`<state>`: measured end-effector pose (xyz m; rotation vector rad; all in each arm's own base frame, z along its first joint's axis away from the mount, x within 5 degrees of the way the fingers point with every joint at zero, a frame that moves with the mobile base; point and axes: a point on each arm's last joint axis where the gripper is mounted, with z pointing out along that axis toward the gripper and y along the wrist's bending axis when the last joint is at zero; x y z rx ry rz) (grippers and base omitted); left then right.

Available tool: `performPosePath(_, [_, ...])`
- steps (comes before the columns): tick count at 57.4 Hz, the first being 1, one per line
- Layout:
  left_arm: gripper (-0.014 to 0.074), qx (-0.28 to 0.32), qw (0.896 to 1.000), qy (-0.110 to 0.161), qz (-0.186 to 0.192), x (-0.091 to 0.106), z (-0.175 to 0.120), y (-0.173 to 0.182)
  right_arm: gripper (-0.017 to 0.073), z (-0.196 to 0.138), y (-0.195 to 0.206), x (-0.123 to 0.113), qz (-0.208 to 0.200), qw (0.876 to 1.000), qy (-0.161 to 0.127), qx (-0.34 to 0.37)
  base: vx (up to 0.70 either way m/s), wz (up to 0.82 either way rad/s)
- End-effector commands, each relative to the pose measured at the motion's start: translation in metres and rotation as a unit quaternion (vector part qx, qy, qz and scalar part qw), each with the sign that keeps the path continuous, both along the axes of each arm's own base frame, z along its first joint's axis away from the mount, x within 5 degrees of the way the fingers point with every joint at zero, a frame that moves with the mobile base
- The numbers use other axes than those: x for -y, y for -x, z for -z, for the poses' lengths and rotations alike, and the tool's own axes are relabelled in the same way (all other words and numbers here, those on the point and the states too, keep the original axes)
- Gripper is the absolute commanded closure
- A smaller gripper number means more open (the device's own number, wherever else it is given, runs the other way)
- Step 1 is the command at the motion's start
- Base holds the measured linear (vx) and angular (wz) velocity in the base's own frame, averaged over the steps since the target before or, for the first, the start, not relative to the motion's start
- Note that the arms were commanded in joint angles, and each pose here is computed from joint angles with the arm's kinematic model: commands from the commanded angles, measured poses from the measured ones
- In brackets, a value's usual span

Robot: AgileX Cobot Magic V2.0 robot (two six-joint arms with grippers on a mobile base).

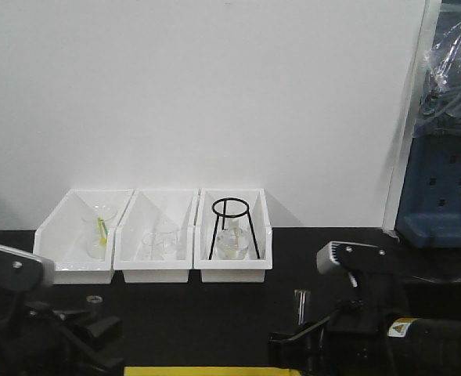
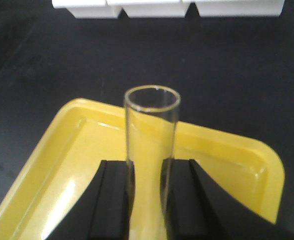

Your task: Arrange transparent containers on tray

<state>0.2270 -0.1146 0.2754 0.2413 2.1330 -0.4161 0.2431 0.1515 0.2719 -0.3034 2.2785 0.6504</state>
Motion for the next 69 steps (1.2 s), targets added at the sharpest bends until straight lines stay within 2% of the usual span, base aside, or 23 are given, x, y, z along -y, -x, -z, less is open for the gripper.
performPosePath(1, [0.0440,-0.016,0.999,0.044,-0.017,0.011,0.002,-0.015,0.0435,-0.011,-0.011,-0.009,0.001,0.999,-0.010,0.041,0.00,0.00])
performPosePath(7, [0.0438,-0.071,0.996,0.043,-0.032,0.017,0.027,-0.024,0.0431,0.007,-0.021,-0.015,0.006,1.000,-0.007,0.008,0.00,0.00])
performPosePath(14, [0.0431,-0.107,0.993,0.026,-0.035,0.021,0.049,-0.031,0.0428,0.032,-0.030,-0.020,0.008,1.000,0.006,-0.030,0.00,0.00])
performPosePath(26, [0.0391,-0.141,0.989,0.007,-0.038,0.025,0.073,-0.038,0.0419,0.063,-0.037,-0.025,0.005,0.997,0.029,-0.076,0.00,0.00])
performPosePath(42, [0.0277,-0.170,0.985,-0.010,-0.042,0.027,0.096,-0.043,0.0377,0.090,-0.041,-0.028,0.002,0.992,0.049,-0.117,0.00,0.00])
performPosePath(50, [0.0235,-0.180,0.983,-0.016,-0.042,0.027,0.101,-0.043,0.0317,0.094,-0.041,-0.029,0.000,0.991,0.052,-0.124,0.00,0.00])
performPosePath(61, [0.0160,-0.178,0.983,-0.016,-0.042,0.027,0.102,-0.044,0.0160,0.094,-0.043,-0.028,0.007,0.992,0.052,-0.116,0.00,0.00])
performPosePath(69, [0.0136,-0.158,0.987,-0.005,-0.043,0.027,0.096,-0.045,0.0073,0.094,-0.043,-0.028,0.007,0.992,0.052,-0.116,0.00,0.00])
